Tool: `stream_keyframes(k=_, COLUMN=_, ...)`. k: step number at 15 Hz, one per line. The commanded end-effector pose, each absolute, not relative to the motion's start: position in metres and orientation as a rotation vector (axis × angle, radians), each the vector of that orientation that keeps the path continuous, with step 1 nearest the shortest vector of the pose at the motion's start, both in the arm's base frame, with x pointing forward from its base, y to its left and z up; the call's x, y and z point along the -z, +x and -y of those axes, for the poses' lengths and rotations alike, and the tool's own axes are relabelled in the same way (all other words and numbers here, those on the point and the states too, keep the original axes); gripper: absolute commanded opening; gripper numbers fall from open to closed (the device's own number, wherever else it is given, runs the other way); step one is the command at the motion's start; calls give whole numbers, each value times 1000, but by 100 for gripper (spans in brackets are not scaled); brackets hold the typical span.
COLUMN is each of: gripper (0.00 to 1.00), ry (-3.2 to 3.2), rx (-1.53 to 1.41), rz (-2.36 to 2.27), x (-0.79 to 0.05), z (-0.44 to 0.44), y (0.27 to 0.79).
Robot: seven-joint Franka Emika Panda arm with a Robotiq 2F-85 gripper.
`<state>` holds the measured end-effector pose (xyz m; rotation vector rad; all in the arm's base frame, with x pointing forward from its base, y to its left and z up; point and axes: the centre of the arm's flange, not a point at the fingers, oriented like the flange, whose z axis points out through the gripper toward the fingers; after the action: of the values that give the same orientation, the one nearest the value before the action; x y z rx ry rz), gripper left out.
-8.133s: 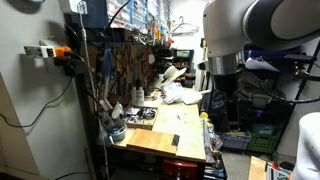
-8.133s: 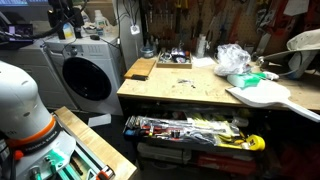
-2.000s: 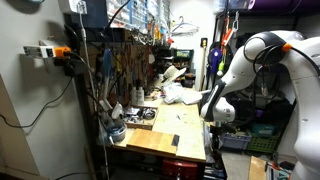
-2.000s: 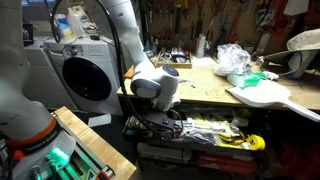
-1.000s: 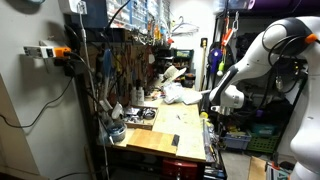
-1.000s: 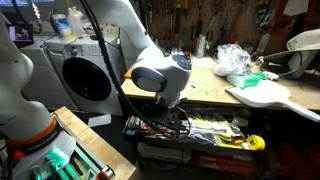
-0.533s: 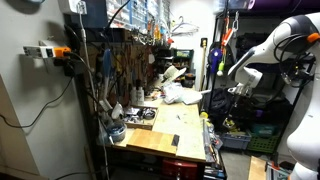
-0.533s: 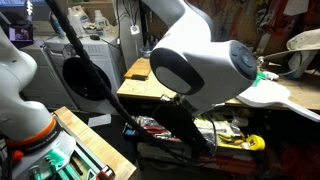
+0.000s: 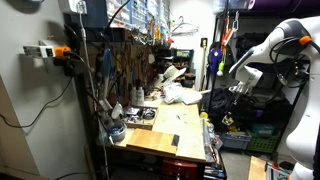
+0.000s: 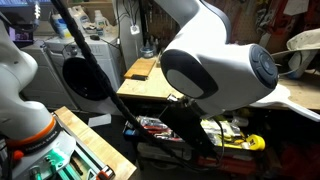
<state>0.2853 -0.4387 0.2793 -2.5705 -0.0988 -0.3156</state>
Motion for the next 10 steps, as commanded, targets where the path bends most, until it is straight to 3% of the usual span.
stream_keyframes(k=1, gripper=9, ry=-2555, rx=308, rz=4, x=-277, z=462, y=301)
stream_keyframes(k=10, gripper=9, ry=-2501, rx=357, rz=-389, x=-252, z=547, y=382)
